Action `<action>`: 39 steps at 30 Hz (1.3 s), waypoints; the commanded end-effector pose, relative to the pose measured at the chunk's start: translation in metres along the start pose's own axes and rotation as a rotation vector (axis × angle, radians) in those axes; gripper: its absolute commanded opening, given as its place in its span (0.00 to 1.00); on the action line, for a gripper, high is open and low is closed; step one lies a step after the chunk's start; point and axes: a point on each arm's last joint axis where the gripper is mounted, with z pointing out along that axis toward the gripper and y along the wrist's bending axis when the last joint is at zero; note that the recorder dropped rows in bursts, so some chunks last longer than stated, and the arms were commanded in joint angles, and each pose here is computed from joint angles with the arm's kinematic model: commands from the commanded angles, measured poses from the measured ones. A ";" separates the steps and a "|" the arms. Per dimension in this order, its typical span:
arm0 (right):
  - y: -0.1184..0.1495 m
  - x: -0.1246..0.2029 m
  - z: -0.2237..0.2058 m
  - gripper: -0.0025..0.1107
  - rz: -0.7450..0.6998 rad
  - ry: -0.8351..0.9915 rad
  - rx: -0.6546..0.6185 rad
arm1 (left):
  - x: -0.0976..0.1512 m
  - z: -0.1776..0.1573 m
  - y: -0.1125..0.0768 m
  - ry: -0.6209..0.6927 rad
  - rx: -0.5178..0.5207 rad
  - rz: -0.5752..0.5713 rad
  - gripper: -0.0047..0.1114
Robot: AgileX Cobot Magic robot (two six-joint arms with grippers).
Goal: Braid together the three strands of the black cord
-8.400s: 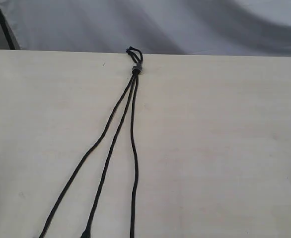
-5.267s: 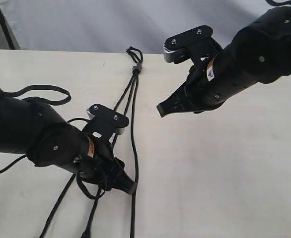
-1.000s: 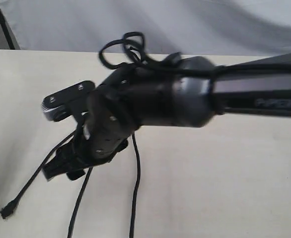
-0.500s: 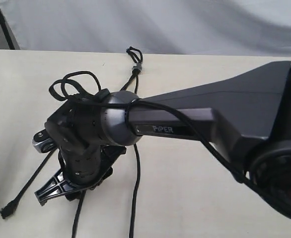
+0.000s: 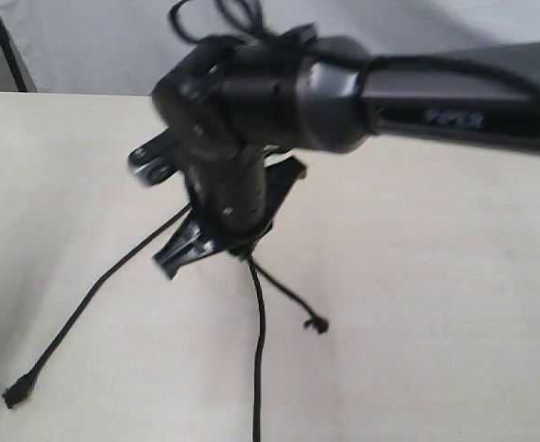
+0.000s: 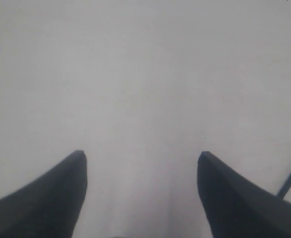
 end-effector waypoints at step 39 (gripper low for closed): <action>-0.124 0.078 0.156 0.02 0.192 0.527 -0.129 | 0.003 -0.004 -0.036 -0.030 0.105 0.085 0.57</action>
